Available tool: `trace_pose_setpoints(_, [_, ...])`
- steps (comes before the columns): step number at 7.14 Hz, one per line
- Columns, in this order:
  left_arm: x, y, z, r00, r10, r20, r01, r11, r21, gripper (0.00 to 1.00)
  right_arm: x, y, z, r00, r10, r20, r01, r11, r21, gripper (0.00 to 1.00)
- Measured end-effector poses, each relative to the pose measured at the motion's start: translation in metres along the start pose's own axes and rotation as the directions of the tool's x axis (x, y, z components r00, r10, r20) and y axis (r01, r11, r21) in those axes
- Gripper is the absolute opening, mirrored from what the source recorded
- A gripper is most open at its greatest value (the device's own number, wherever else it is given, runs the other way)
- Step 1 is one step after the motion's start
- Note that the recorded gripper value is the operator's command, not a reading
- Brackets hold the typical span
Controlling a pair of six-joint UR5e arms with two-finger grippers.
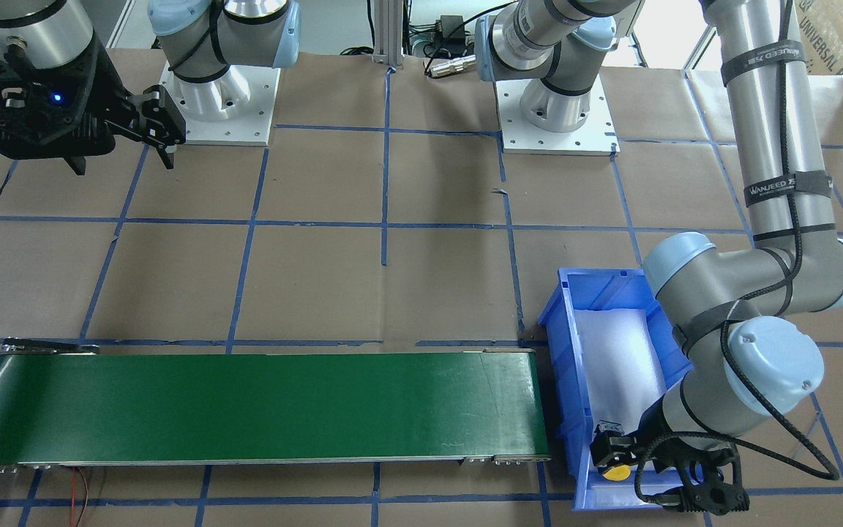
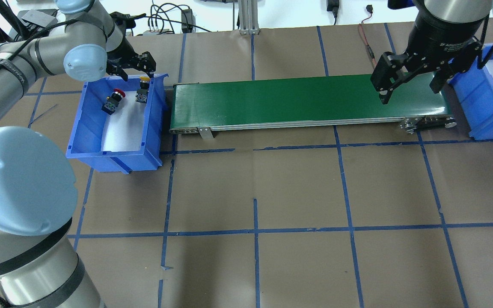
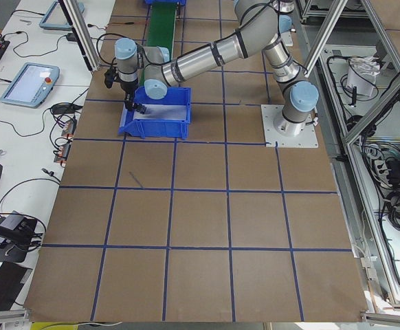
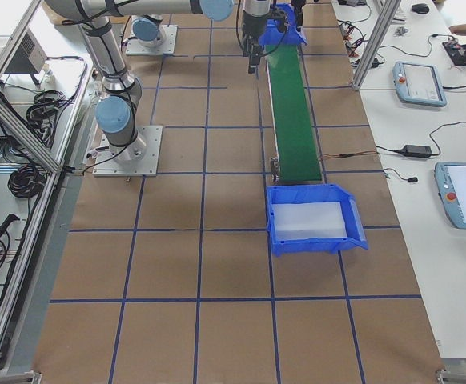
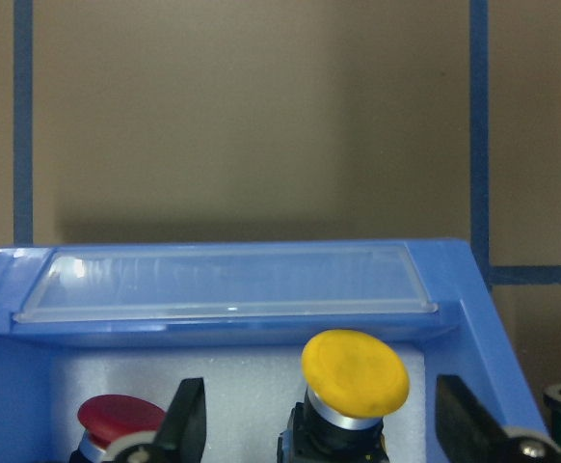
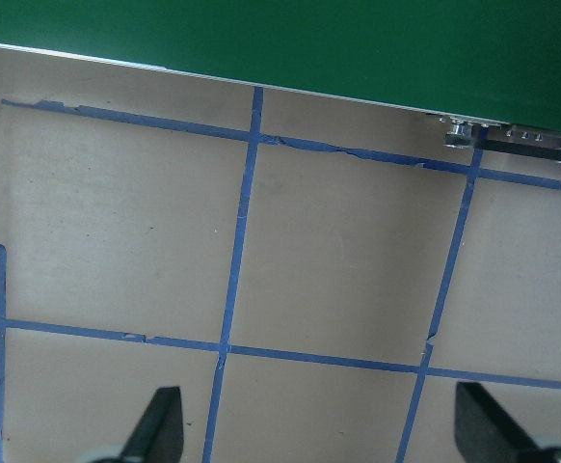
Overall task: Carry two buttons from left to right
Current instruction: 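Close the left gripper on the yellow-capped button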
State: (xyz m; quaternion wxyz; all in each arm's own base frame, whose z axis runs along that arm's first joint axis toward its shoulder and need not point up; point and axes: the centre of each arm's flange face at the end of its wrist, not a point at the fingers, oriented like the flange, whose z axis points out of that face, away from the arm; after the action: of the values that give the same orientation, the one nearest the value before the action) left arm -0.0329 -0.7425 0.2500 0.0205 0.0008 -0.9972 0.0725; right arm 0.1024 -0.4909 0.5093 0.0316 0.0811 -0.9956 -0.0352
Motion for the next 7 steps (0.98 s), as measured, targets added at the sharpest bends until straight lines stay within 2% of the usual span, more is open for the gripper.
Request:
trace_pose_setpoints(1, [-0.0002,-0.0009,0.0021,1.000,0.000,-0.001,0.000,1.000,-0.001,0.65,0.0000,0.0002,-0.0002,1.000,0.000,0.000,0.000,1.000,0.000,1.00])
trace_pose_setpoints(2, [-0.0003,-0.0010,0.0030,1.000,0.001,-0.002,-0.001,1.000,-0.002,0.59,-0.0001,0.0005,-0.0006,1.000,0.000,0.000,0.000,1.000,0.001,1.00])
trace_pose_setpoints(6, [0.0006,-0.0007,0.0056,1.000,0.004,-0.003,-0.004,1.000,-0.006,0.59,-0.0002,0.0014,-0.0017,1.000,0.000,-0.001,0.000,1.000,0.004,1.00])
trace_pose_setpoints(7, [0.0007,-0.0007,0.0063,1.000,0.004,-0.003,-0.004,1.000,-0.007,0.50,-0.0002,0.0015,-0.0018,1.000,0.001,-0.001,-0.001,1.000,0.004,1.00])
